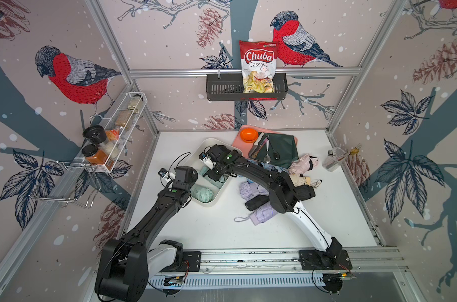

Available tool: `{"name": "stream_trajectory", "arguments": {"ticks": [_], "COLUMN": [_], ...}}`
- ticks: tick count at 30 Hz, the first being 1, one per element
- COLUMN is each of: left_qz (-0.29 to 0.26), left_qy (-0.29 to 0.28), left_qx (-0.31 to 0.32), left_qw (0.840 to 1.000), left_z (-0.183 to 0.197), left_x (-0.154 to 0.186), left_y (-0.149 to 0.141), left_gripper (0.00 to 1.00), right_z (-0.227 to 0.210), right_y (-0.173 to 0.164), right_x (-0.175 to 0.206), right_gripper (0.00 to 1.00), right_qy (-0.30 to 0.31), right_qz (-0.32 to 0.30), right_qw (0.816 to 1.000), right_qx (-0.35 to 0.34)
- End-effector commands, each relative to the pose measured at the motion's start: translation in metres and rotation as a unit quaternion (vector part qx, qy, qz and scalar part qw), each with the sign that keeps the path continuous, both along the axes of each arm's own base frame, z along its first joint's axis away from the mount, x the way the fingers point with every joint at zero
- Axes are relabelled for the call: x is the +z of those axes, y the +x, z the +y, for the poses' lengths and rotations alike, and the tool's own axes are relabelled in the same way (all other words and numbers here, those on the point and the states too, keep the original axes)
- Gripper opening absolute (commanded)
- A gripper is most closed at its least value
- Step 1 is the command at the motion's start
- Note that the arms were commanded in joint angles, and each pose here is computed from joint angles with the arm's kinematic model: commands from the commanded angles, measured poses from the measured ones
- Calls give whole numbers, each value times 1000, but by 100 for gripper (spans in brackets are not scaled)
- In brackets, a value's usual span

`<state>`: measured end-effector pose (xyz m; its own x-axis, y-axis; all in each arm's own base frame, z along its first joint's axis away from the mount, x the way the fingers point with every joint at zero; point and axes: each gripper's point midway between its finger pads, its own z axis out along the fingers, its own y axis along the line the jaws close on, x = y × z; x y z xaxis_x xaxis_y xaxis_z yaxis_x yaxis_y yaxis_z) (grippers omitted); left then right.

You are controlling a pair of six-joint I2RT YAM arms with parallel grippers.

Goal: Put the umbrella into the storage box
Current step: Adjust the umbrella in the storage box.

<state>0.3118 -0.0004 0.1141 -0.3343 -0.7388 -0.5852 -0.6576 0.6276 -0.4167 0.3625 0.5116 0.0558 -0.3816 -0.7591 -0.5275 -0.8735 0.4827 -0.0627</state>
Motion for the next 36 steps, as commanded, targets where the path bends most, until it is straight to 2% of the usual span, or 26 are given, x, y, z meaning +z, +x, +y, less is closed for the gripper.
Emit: {"name": "stream_trajectory", "arguments": {"ticks": [1,4,7,9,16,21,24,27,30,36], "left_qz": [-7,-8,-8,-9,-11,-14,-16,-17,-18,-18], "left_qy": [1,1,1,1,3,0,-2,-2,-2,-2], "left_qx": [3,3,5,4,6,5,4,4,3,4], "left_qw": [1000,1000,1000,1000,1000,1000,1000,1000,1000,1000], "left_z": [1,1,2,1,2,1,1,1,1,1], "left_x": [4,5,5,5,8,9,10,11,12,12], "left_y": [2,3,2,3,3,4,5,5,5,4], "left_gripper": [97,97,97,97,97,97,97,97,97,97], "right_z": [-11,-10,-3,2,3,2,1,2,-2,-18], "right_y": [20,16,4,-5,-13,-19,-18,-17,-6,27], "right_x": [-1,-2,-2,-1,-16,-25,-28,-27,-19,-6], "right_gripper": [51,54,67,71,66,72,64,45,37,36], "right_qy": [-34,-25,5,24,26,22,20,19,12,-32], "right_qz": [-54,-36,12,39,70,86,87,82,54,-44], "right_qw": [998,999,1000,999,997,995,995,996,998,998], "right_qx": [-23,-14,5,19,31,36,36,32,16,-38]}}
